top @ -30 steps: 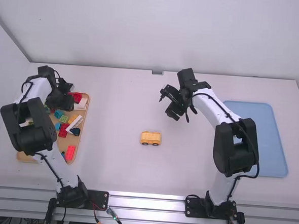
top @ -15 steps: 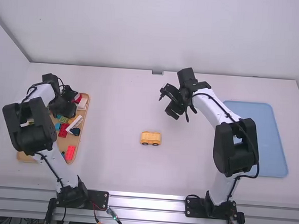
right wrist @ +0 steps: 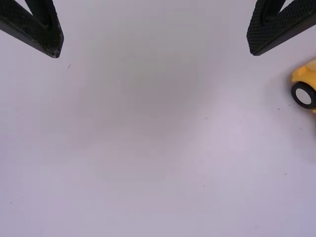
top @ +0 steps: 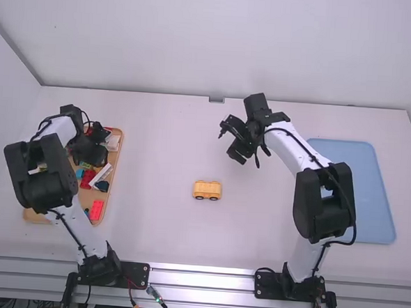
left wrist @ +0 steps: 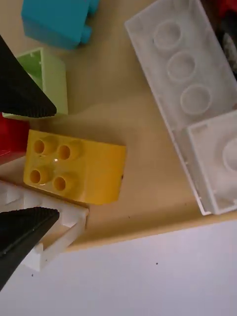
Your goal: Assemble lego blocks to make yellow taxi
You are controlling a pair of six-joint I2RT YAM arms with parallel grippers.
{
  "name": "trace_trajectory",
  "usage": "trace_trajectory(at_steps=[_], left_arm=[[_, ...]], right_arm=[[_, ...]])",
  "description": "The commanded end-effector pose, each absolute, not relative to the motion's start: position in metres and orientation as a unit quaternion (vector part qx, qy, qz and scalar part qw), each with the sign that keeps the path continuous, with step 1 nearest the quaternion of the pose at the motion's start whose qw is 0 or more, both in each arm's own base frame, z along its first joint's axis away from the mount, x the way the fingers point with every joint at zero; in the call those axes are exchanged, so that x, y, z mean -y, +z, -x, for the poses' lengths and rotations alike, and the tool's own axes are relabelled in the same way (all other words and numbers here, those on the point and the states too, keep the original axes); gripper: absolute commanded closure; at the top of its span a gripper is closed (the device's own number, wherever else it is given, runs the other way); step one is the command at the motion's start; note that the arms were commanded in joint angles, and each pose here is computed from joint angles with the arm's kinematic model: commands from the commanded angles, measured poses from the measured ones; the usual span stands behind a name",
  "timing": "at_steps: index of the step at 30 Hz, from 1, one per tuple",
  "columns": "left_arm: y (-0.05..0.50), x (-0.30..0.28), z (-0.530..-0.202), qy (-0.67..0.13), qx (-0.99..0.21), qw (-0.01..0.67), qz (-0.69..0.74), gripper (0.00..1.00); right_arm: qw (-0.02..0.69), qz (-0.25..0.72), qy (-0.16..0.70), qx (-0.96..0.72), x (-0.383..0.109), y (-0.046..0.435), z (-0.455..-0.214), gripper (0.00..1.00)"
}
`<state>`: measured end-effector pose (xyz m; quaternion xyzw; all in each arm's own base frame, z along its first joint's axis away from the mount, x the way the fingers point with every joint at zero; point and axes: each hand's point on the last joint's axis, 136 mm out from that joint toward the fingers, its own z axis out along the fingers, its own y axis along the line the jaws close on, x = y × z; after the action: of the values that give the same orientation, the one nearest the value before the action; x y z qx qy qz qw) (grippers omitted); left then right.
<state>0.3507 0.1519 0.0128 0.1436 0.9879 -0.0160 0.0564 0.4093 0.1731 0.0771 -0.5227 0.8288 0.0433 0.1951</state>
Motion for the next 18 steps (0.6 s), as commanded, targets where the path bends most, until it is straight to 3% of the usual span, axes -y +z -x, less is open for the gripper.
trace_trajectory(at_steps=[1,18], left_arm=[[0.007,-0.146,-0.348,-0.026,-0.986,0.057,-0.155,0.58],[-0.008,-0.156,-0.331,0.006,-0.991,0.024,-0.129,0.58]], right_arm=[[0.217,0.521,0.041,-0.825,-0.176,0.096,-0.415,0.01],[0.218,0.521,0.041,-0.824,-0.176,0.096,-0.415,0.01]])
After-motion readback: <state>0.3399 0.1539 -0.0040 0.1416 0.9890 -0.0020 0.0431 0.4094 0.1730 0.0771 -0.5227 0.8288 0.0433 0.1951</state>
